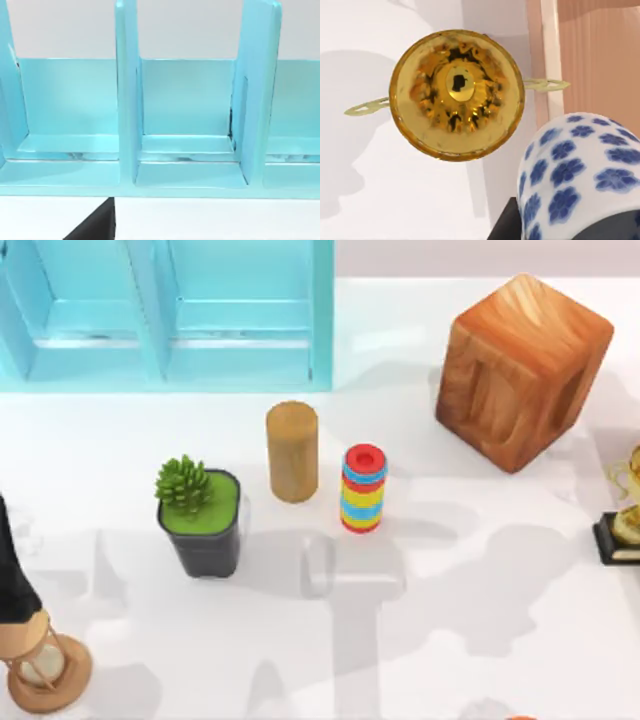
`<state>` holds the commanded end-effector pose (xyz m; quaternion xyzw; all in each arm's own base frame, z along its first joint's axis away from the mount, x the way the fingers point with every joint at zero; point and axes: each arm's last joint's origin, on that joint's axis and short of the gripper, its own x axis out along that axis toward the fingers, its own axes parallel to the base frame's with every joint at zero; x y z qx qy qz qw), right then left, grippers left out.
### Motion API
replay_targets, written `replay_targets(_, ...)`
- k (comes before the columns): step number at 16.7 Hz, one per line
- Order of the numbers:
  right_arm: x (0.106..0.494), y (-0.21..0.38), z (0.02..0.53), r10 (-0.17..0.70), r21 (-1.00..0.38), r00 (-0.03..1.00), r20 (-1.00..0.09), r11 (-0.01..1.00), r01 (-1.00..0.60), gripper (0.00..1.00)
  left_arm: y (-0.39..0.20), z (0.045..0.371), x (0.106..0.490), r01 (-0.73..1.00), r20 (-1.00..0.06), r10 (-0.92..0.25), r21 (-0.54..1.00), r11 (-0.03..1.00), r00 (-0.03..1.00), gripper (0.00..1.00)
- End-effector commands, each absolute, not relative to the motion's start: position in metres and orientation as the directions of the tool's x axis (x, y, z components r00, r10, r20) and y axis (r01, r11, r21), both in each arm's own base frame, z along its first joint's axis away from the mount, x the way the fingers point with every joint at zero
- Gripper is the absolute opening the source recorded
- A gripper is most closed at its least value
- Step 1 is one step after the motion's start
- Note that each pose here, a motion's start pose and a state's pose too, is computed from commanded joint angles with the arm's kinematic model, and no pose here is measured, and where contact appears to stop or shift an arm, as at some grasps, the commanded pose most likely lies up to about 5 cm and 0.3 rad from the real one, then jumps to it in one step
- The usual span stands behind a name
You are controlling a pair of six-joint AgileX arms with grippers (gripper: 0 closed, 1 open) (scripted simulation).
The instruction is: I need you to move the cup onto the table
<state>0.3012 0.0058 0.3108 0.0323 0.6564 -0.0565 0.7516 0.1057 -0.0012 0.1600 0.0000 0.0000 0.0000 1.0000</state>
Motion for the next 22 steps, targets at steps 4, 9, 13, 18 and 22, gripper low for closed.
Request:
replay_targets(4,0.310,0.109,0.322,-0.003,0.016,0.154,-0.988,0.993,0.119,0.00,-0.001,0.160,0.106,0.000,0.000,0.000,0.000,1.000,1.000,1.00)
replay_targets(9,0.292,0.245,0.286,0.037,0.041,0.071,-0.997,0.998,0.057,0.00,-0.001,0.160,0.106,0.000,0.000,0.000,0.000,1.000,1.000,1.00)
replay_targets(13,0.275,0.298,0.251,0.007,0.008,0.004,-1.000,1.000,0.012,0.00,-0.001,0.160,0.106,0.000,0.000,0.000,0.000,1.000,1.000,1.00)
replay_targets(18,0.274,0.299,0.249,0.004,0.004,-0.001,-1.000,1.000,0.014,0.00,-0.001,0.160,0.106,0.000,0.000,0.000,0.000,1.000,1.000,1.00)
replay_targets(22,0.276,0.300,0.233,0.002,0.002,-0.003,-1.000,1.000,0.013,0.00,-0.001,0.160,0.106,0.000,0.000,0.000,0.000,1.000,1.000,1.00)
